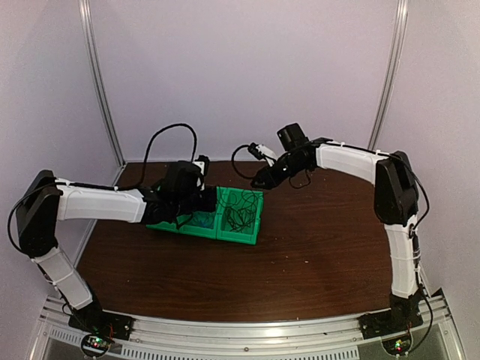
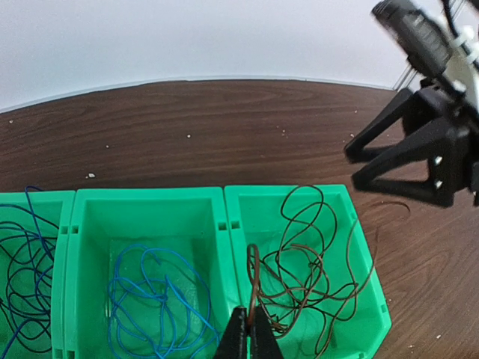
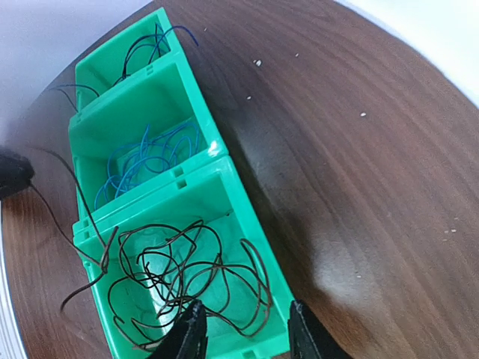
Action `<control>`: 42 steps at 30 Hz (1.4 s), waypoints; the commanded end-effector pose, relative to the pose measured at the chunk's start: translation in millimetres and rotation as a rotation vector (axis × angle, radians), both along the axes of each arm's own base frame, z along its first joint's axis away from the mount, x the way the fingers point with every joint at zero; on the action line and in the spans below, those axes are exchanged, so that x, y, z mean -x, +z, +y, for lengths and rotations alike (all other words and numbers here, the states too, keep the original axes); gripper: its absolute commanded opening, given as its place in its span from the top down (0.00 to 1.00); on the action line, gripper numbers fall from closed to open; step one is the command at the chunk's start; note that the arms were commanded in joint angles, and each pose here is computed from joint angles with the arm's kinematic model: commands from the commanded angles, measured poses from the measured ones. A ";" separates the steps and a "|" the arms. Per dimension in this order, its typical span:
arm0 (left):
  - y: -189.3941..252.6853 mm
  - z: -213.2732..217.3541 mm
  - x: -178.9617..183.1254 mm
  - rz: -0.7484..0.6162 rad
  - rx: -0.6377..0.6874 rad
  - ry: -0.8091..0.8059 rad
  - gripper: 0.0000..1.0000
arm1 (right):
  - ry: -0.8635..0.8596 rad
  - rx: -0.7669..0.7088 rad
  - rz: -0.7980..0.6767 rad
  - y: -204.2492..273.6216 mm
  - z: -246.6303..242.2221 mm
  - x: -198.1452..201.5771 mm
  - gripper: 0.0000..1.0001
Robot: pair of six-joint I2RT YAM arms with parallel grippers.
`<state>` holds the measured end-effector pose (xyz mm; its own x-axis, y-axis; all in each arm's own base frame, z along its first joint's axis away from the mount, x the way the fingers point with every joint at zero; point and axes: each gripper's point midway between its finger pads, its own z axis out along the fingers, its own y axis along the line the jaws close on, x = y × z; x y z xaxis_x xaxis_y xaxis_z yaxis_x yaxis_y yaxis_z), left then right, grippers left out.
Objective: Untangle the cables
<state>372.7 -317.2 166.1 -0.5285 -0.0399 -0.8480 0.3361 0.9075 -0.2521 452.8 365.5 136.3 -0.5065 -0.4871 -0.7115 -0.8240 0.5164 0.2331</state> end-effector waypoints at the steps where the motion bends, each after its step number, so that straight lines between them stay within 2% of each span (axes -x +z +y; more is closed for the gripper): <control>1: 21.3 7.7 -0.6 -0.048 0.047 0.025 1.00 | 0.004 -0.006 -0.149 65.2 -24.0 -4.3 0.60; 6: 17.6 6.7 -1.7 -0.039 0.043 0.027 1.00 | 0.172 0.025 -0.115 64.3 -28.1 33.1 0.55; 9: 20.4 3.9 -3.2 -0.044 0.054 0.024 1.00 | 0.215 0.033 -0.114 59.0 -31.1 46.6 0.52; 14: 22.0 -5.8 -5.8 -0.042 0.072 -0.002 1.00 | 0.176 0.068 -0.151 50.5 -25.9 34.5 0.51; 24: 22.5 -28.8 -11.3 -0.030 0.114 -0.065 1.00 | 0.172 0.114 -0.128 1.6 -10.3 9.4 0.52; 27: 20.0 -31.4 -12.0 -0.024 0.120 -0.070 1.00 | 0.179 0.115 -0.118 -6.2 -6.2 10.0 0.61; 33: 19.7 -49.0 -15.1 -0.022 0.177 -0.117 1.00 | 0.218 0.079 -0.088 -8.8 13.8 27.7 0.97; 34: 19.2 -53.1 -15.1 -0.021 0.189 -0.130 1.00 | 0.225 0.067 -0.083 -7.4 18.3 32.5 1.00; 42: -15.3 -73.1 -10.6 0.082 0.289 -0.170 1.00 | 0.228 0.012 0.011 -18.0 31.5 49.8 1.00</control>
<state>381.0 -374.4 148.3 -0.5944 -0.1011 -0.7978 0.4327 0.7960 -0.4233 411.9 389.2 121.9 -0.3533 -0.6251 -0.6960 -0.9274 0.3319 0.1727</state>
